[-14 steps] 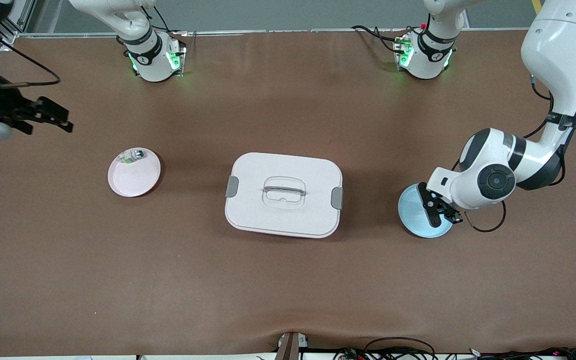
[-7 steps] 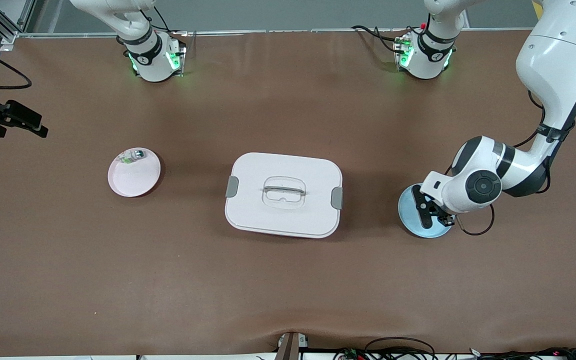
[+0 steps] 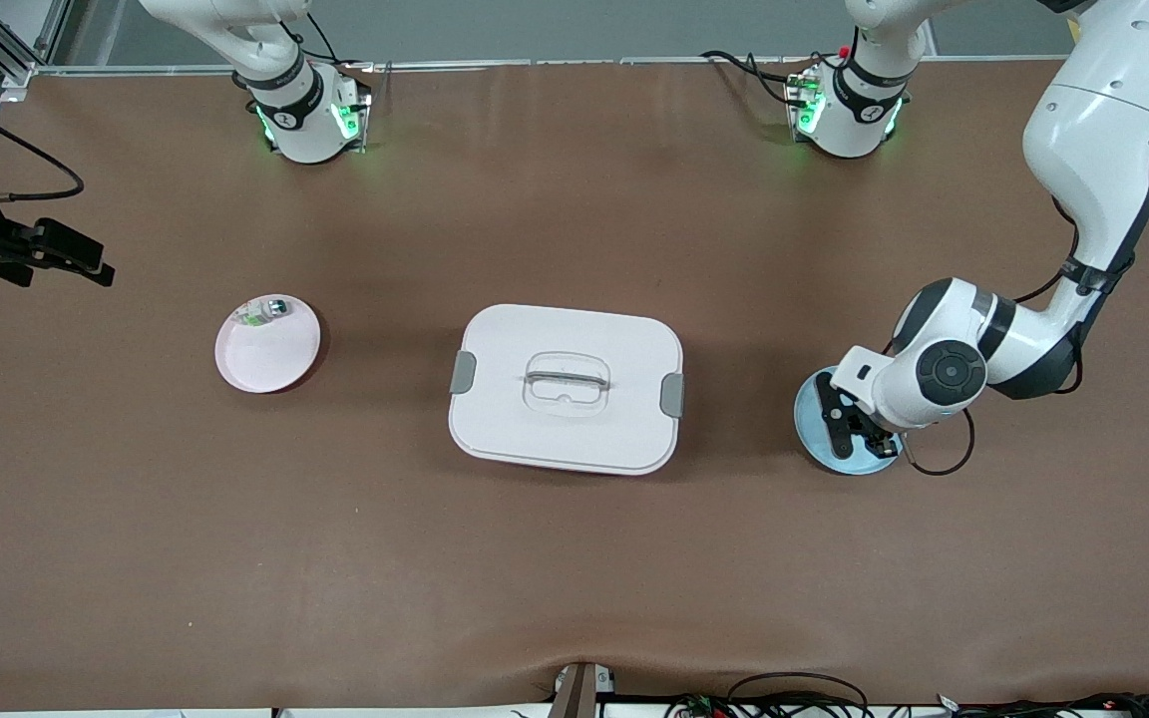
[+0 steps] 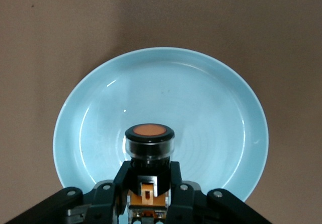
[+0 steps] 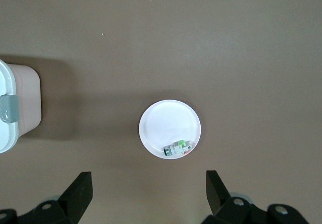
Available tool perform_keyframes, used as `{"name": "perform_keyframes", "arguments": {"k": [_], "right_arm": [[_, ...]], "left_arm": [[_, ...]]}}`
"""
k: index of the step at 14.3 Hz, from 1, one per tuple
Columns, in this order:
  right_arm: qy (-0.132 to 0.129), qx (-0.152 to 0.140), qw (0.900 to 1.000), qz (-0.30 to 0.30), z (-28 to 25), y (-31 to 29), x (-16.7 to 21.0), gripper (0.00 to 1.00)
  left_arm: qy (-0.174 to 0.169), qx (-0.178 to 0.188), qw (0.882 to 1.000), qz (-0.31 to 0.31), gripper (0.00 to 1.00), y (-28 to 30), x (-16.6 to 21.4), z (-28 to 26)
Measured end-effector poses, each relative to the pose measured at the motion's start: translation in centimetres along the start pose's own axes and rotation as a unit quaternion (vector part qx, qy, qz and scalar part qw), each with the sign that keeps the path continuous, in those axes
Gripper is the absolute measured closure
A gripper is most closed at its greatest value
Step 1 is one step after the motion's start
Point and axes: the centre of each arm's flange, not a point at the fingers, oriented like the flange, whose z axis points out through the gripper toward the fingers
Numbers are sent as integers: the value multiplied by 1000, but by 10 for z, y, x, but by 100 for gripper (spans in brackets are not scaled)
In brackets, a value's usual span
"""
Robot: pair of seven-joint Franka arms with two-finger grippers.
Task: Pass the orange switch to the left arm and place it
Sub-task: 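Lower the switch onto the blue plate while the right gripper withdraws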
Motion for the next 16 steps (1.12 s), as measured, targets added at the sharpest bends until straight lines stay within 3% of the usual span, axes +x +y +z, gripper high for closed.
{"name": "perform_keyframes", "arguments": {"k": [10,12,16], "right_arm": [[10,1,1000,19,1,22,5,0],[16,0,1000,19,2,22,7,0],[32,0,999,19,12,22,13,0]], "left_arm": [[-21,6,999,27,66,10,10,16],[-21,8,1000,14,53,9,9,15],[-19,37,999,-27,15,0,7,-19]]}}
